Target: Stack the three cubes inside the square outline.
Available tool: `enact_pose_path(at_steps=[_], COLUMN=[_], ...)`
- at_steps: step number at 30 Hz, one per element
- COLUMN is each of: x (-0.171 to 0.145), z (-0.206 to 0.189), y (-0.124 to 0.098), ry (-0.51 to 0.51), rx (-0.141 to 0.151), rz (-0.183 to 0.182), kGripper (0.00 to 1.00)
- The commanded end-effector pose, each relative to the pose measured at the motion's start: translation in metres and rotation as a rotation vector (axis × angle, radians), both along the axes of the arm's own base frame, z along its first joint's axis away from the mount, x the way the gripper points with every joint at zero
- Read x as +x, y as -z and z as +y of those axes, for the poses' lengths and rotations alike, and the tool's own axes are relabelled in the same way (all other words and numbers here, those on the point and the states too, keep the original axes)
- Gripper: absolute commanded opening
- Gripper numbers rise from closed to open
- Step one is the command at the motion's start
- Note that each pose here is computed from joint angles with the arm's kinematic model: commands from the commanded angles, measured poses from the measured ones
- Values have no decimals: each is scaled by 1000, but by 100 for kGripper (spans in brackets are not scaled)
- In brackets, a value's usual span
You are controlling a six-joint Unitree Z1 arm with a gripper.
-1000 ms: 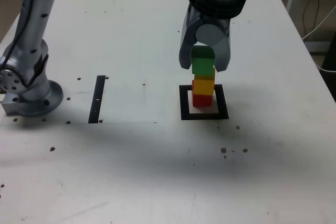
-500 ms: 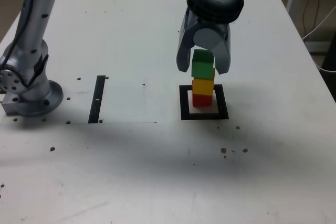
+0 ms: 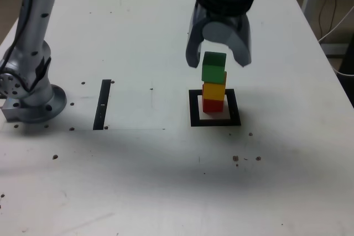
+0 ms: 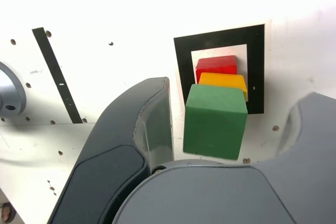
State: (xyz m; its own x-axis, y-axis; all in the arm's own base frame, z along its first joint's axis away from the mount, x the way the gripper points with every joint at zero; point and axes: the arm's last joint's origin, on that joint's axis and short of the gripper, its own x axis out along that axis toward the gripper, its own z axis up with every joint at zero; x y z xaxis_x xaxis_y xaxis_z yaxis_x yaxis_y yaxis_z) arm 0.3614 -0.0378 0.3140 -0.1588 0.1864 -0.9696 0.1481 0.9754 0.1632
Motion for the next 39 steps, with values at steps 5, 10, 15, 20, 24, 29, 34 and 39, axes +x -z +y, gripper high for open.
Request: enact_pose_path(at_steps=[5, 10, 15, 20, 24, 29, 34, 39], x=[-11, -17, -31, -53, -74, -103, -125, -143], z=[3, 3, 5, 8, 12, 18, 25, 30], y=[-18, -21, -24, -27, -26, -21, -9, 6], ry=[3, 3, 4, -4, -23, -50, -77, -100], rx=[3, 3, 2, -5, -8, -3, -4, -6], rz=[-29, -30, -16, 5, 26, 48, 62, 56], kGripper=[99, 99, 99, 99, 99, 99, 100, 100])
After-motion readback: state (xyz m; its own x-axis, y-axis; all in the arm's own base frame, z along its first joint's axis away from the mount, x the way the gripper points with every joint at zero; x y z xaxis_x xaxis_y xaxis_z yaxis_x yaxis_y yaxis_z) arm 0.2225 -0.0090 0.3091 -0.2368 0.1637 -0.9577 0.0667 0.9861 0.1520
